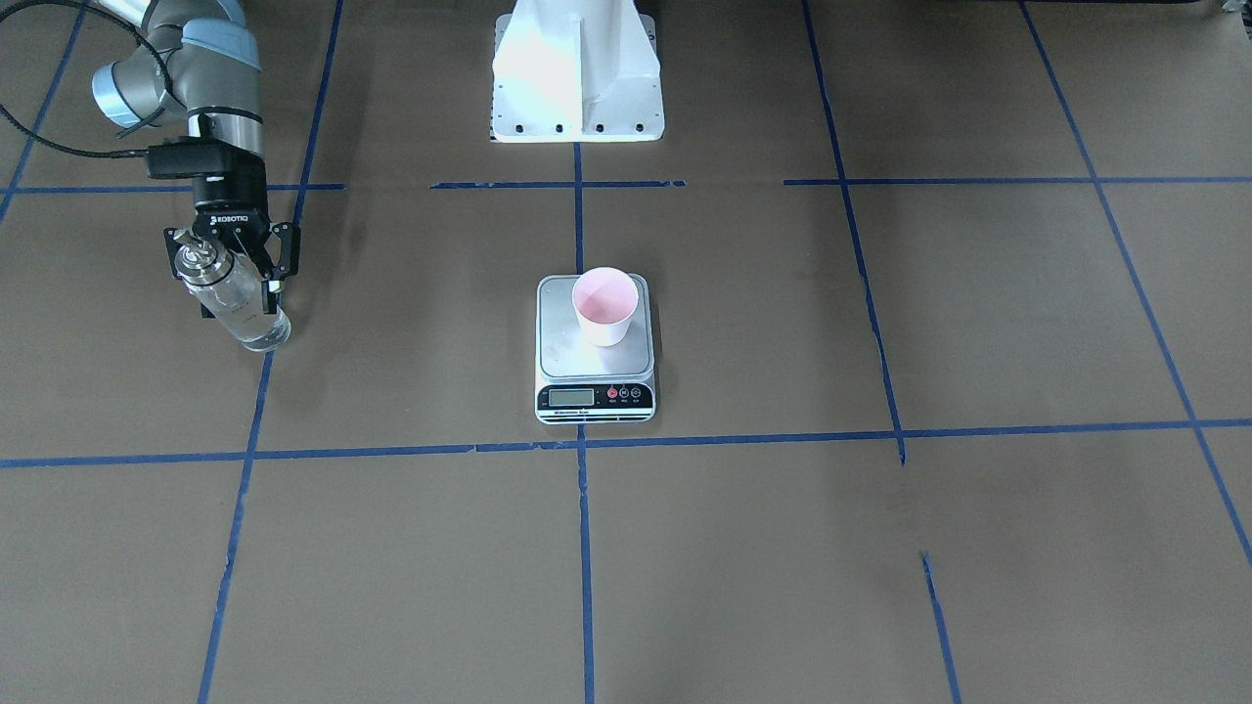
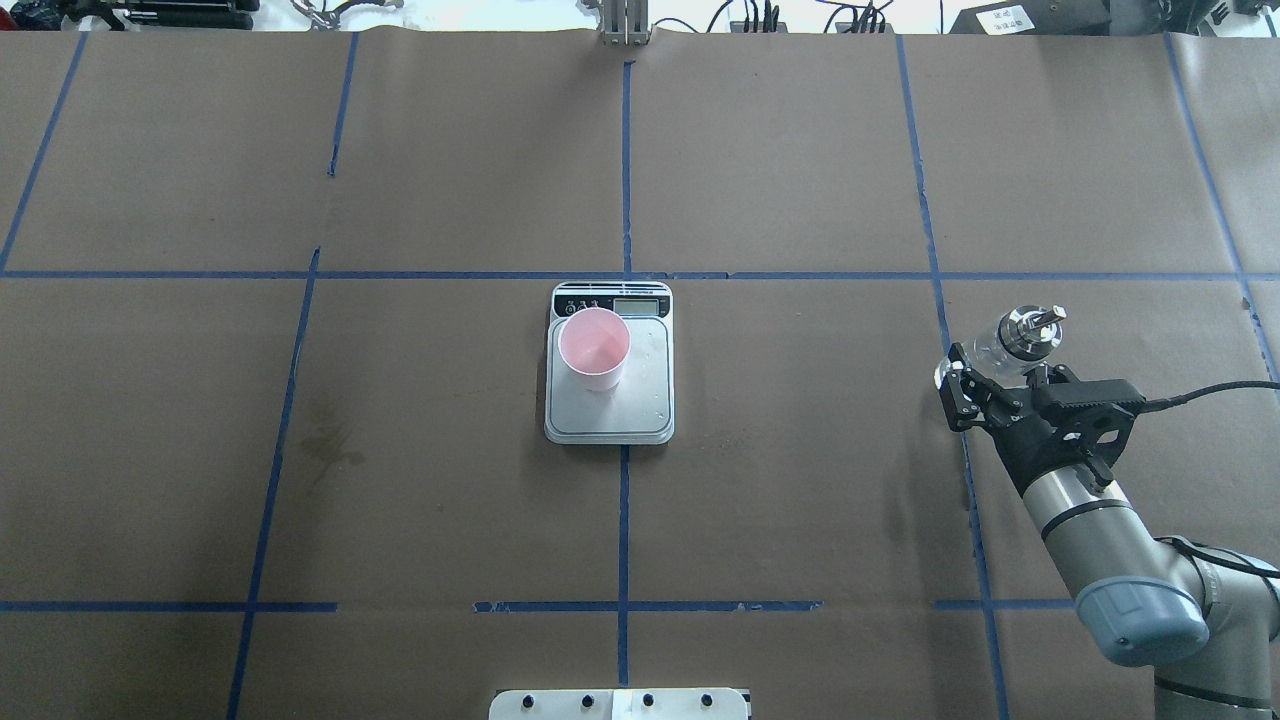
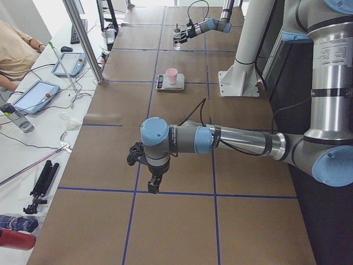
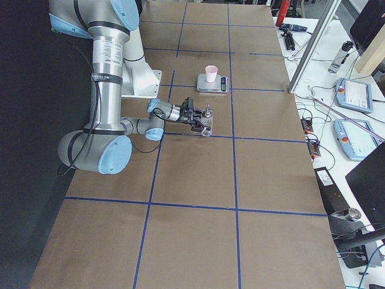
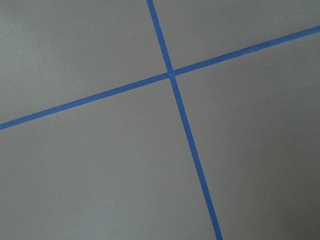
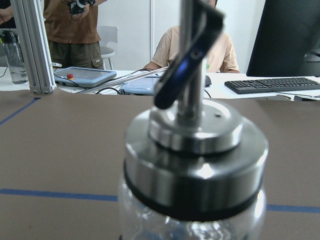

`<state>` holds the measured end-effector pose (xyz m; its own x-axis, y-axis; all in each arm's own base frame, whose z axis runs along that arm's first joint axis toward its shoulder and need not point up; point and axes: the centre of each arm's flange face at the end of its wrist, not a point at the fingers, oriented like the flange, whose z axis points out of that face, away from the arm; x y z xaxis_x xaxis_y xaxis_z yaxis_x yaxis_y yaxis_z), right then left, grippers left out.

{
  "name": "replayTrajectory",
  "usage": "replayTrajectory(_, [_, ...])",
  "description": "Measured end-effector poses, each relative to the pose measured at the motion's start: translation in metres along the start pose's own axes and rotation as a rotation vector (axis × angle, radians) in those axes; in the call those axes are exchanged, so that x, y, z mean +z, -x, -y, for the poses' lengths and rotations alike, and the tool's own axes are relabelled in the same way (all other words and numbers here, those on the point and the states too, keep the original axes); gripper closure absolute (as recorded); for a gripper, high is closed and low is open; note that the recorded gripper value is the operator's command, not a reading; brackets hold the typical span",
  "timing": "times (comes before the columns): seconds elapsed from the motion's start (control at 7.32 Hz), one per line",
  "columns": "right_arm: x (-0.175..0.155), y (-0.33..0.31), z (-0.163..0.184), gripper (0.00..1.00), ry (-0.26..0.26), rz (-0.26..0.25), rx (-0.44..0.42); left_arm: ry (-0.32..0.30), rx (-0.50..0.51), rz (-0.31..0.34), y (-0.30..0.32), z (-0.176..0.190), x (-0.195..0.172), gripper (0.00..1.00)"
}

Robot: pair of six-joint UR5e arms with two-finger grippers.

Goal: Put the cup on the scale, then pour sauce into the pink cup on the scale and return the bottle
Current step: 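Lift the sauce bottle with the right gripper toward the pink cup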

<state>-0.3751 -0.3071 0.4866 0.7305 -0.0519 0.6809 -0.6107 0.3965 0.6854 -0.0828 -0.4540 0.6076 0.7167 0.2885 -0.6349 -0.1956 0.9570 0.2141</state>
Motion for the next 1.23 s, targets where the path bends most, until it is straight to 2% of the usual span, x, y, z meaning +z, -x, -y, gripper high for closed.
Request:
replayTrajectory(0.14, [-0.002,0.006,0.007,1.00,-0.022,0.010,-0.032,-0.001,0.001,0.000,0.000,0.000,0.000,0.00])
replayTrajectory(0.55, [-0.003,0.061,0.033,1.00,-0.077,0.059,-0.217,-0.002,0.002,0.001,-0.001,0.001,-0.001,0.00])
replayTrajectory(0.82, [-0.002,0.100,0.049,1.00,-0.098,0.092,-0.231,-0.002,0.002,0.001,-0.001,0.001,-0.001,0.00])
replayTrajectory(1.23, [0.008,0.108,0.057,1.00,-0.093,0.079,-0.252,-0.002,0.002,0.001,-0.001,0.000,-0.001,0.00])
